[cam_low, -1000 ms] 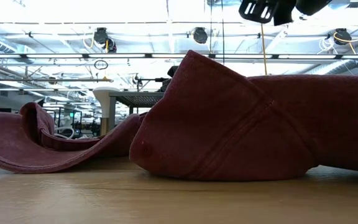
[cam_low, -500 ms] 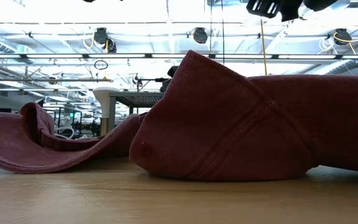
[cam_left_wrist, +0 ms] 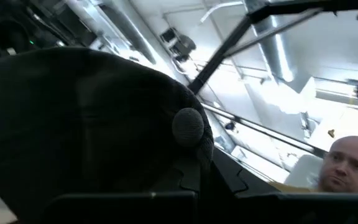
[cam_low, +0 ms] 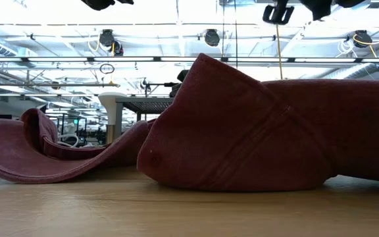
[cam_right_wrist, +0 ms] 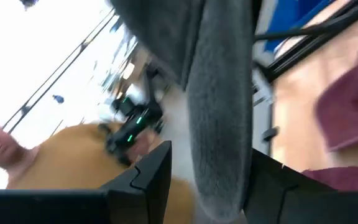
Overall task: Pick & Place hat
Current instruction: Stack the black cap on top of the black cap on the shelf
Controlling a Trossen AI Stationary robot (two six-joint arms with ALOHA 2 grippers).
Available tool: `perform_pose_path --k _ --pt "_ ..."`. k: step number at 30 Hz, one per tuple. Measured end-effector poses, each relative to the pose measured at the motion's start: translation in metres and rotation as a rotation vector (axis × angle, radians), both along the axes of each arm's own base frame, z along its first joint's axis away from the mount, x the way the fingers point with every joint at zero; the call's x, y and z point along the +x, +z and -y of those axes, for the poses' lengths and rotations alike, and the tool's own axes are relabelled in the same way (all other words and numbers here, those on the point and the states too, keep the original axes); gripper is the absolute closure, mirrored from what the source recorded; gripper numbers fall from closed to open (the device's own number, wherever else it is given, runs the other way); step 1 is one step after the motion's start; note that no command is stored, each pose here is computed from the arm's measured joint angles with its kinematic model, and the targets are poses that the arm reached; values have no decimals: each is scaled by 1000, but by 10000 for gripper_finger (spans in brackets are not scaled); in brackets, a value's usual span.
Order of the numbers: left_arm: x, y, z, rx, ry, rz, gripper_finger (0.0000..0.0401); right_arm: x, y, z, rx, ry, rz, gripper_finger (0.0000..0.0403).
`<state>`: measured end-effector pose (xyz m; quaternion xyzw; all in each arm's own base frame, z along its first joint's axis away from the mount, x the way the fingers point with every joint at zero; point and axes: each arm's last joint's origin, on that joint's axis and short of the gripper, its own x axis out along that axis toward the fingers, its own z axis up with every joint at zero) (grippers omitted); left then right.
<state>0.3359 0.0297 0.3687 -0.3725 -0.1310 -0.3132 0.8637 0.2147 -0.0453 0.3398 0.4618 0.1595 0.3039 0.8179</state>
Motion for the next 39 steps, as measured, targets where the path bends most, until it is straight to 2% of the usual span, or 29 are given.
perform_pose_path --k 9,19,27,32,39 --pt "-2 1 -20 -7 122 9 398 -12 6 10 -30 -300 15 259" --pt "-4 27 -47 28 237 40 398 -44 12 7 -317 -595 71 271" --pt "-5 59 -72 64 342 -40 398 -66 14 1 -494 -658 96 271" --pt "-12 81 -86 106 414 -39 398 -74 16 -2 -548 -675 116 271" --pt "-22 89 -107 110 546 -22 398 -82 20 -4 -627 -707 165 271"
